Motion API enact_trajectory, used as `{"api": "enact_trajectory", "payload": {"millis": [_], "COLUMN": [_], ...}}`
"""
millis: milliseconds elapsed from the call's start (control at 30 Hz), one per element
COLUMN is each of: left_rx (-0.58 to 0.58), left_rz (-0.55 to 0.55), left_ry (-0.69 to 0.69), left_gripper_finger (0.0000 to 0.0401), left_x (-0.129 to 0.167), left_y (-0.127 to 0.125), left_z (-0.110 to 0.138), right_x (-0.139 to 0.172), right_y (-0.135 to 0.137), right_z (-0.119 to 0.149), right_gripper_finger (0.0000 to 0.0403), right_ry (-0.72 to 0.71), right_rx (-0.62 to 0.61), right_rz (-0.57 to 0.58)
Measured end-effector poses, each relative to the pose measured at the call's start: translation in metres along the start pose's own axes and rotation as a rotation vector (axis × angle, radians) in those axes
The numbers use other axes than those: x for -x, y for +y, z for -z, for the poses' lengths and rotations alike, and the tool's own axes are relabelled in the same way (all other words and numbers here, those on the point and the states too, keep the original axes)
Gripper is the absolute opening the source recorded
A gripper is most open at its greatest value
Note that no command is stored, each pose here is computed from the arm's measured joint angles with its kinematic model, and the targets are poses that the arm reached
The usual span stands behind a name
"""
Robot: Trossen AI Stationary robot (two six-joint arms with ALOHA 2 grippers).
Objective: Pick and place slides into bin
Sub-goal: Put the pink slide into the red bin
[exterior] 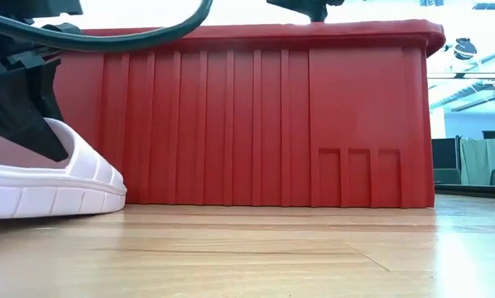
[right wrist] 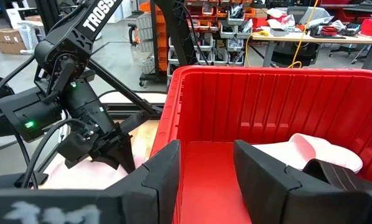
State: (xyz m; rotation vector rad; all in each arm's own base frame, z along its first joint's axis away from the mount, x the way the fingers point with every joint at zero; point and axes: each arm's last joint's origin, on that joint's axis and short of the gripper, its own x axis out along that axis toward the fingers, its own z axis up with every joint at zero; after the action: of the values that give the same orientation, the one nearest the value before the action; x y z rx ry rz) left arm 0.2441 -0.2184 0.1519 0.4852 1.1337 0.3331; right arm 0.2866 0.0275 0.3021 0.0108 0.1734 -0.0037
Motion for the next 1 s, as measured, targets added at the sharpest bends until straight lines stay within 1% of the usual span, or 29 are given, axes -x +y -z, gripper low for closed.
{"api": "enact_trajectory", "payload": {"millis": [133, 300, 467, 633, 867, 1000], "left_rx": [-0.019, -0.04, -0.08, -0.129, -0.198, -0.21], "left_rz": [0.019, 0.047, 0.084, 0.116, 0.055, 0.014], "left_ry": [0.002, -0.022, -0.073, -0.144, -0.257, -0.313], "left_gripper_finger": [0.0004, 0.0006, 0.0004, 0.0002, 0.0002, 0.0006], "left_x": [0.002, 0.011, 0.027, 0.05, 0.08, 0.094], "left_y": [0.0, -0.001, -0.002, -0.005, -0.008, -0.008], "left_z": [-0.003, -0.013, -0.026, -0.038, -0.043, -0.045], "right_x": [0.0, 0.0, 0.0, 0.0, 0.0, 0.0], "right_y": [0.0, 0.0, 0.0, 0.0, 0.0, 0.0], "right_z": [0.0, 0.0, 0.002, 0.004, 0.004, 0.005], "right_gripper_finger": [0.0139, 0.0139, 0.0139, 0.0139, 0.0139, 0.0139], "right_ry": [0.0, 0.001, 0.022, 0.038, 0.039, 0.051], "right_rx": [0.0, 0.0, -0.007, -0.007, -0.004, -0.003], "right_rz": [0.0, 0.0, 0.001, 0.001, 0.001, 0.002]}}
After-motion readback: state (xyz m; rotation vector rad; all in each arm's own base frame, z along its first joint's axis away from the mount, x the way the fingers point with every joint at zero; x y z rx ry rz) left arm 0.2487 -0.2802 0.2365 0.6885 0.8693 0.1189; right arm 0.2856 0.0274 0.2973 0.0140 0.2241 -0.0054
